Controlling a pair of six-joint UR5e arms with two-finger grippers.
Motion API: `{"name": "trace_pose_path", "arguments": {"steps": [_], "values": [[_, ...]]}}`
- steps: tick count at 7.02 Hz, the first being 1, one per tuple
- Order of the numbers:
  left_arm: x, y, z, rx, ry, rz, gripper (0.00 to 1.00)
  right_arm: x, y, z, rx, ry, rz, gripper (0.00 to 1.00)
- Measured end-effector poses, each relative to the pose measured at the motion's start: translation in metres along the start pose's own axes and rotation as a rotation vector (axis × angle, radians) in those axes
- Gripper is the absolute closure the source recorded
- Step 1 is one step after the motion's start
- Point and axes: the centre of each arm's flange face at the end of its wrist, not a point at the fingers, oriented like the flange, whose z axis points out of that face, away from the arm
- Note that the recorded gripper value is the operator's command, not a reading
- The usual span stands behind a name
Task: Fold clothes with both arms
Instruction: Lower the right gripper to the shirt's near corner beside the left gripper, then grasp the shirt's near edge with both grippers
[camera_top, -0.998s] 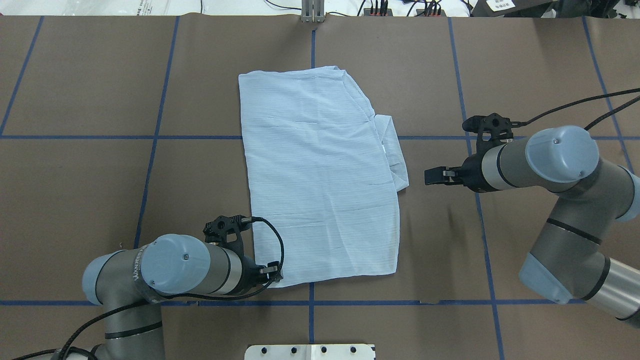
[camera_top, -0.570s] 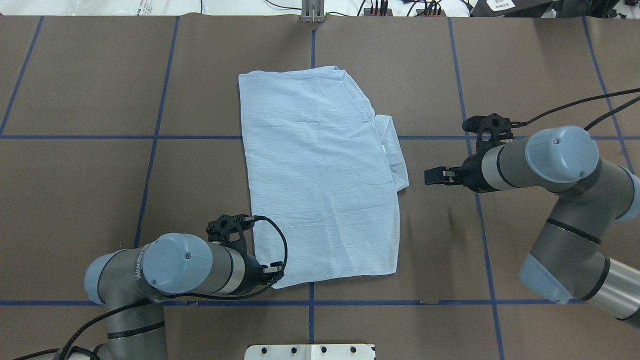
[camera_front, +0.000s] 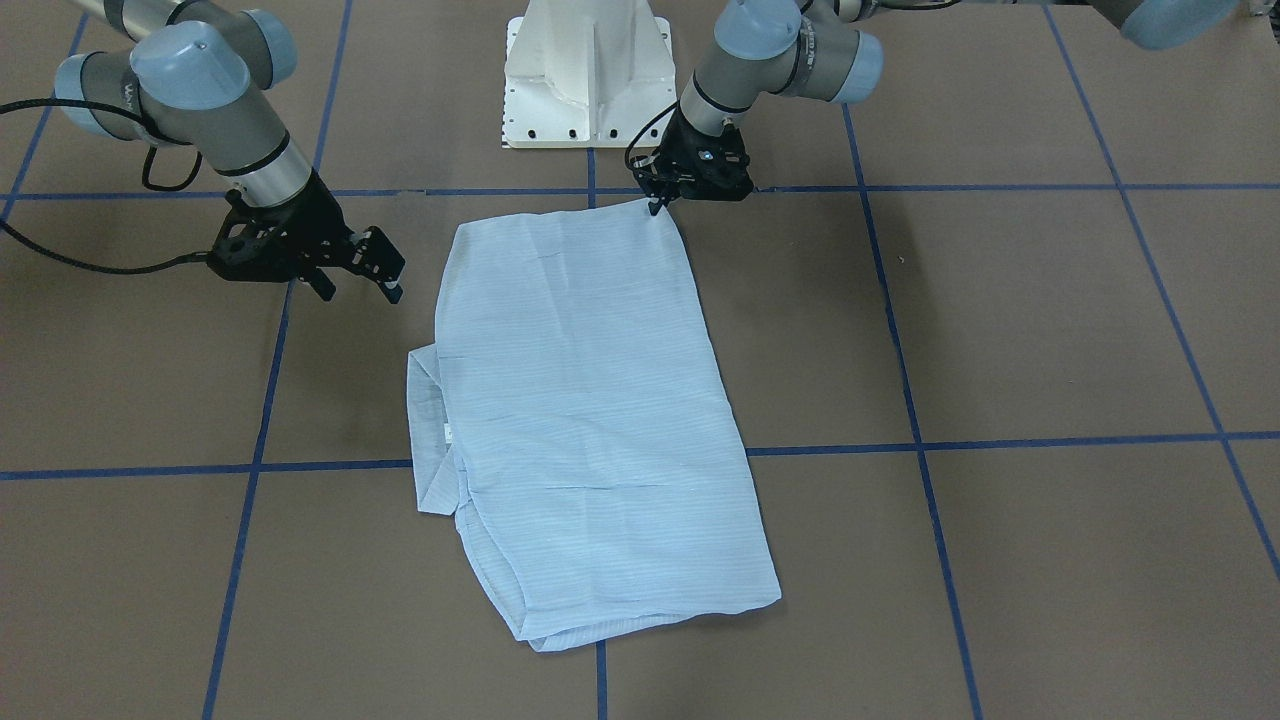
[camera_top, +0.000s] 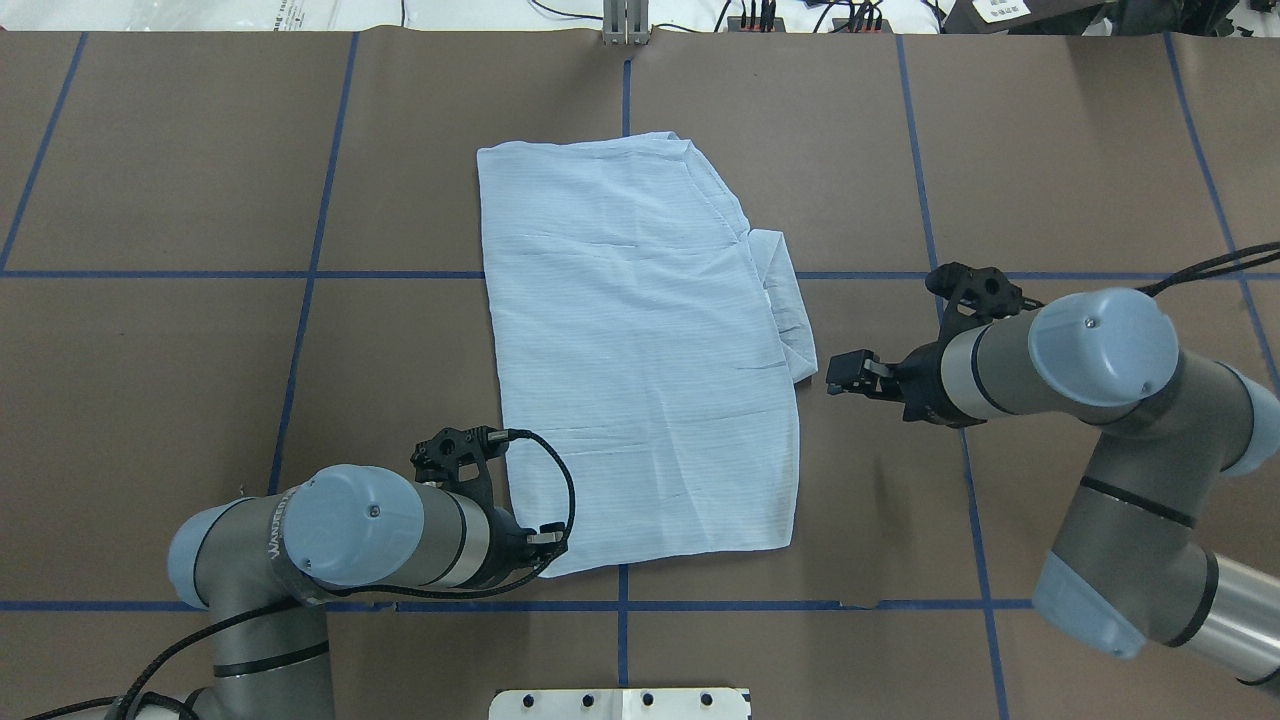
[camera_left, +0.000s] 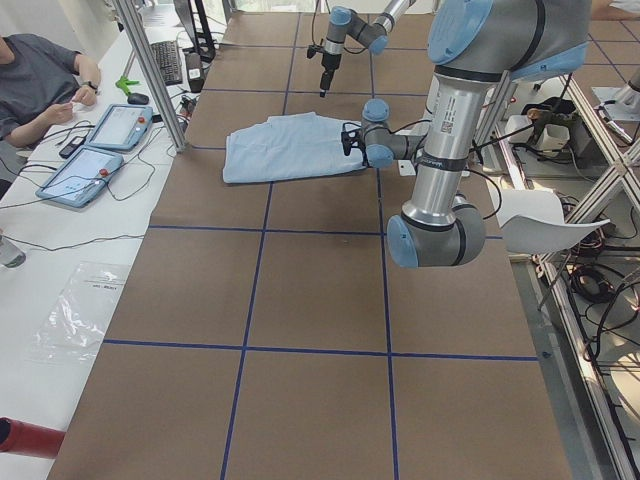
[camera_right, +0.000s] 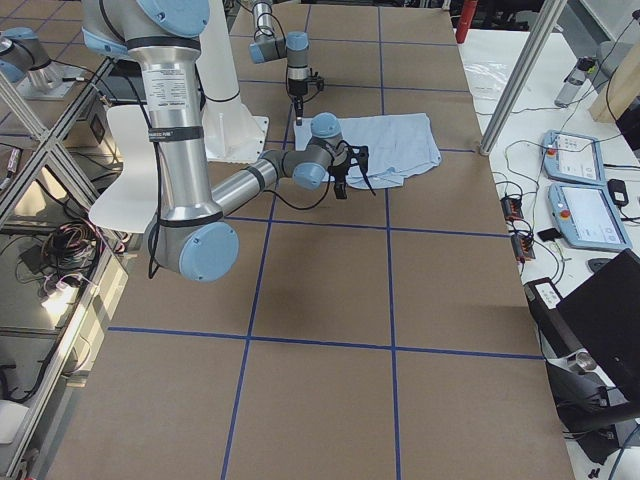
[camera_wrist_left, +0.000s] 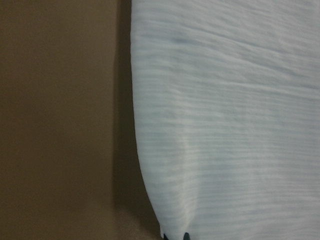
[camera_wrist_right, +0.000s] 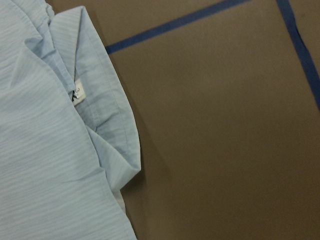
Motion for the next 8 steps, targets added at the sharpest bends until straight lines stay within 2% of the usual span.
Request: {"name": "trace_pose_path", "arguments": {"steps": [1,2,3,5,6,8], "values": [[0.000,0.000,0.000,-0.001,0.000,-0.001,1.00,-0.007,0.028,0.005,-0.013,0.010,0.142,0.01],[0.001,0.001,0.000,0.000,0.002,-0.002,1.00,-0.013,0.059,0.016,-0.008,0.018,0.272,0.01],[0.001,0.001,0.000,0.000,0.003,-0.002,1.00,-0.022,0.091,0.028,0.015,0.027,0.366,0.01],[0.002,0.001,-0.001,0.000,0.005,-0.003,1.00,-0.065,0.157,0.048,0.079,0.080,0.450,0.01],[0.002,0.001,-0.001,-0.001,0.006,-0.002,1.00,-0.082,0.178,0.053,0.096,0.099,0.473,0.01],[0.003,0.001,-0.002,-0.002,0.007,-0.002,1.00,-0.095,0.194,0.062,0.115,0.109,0.496,0.05]]}}
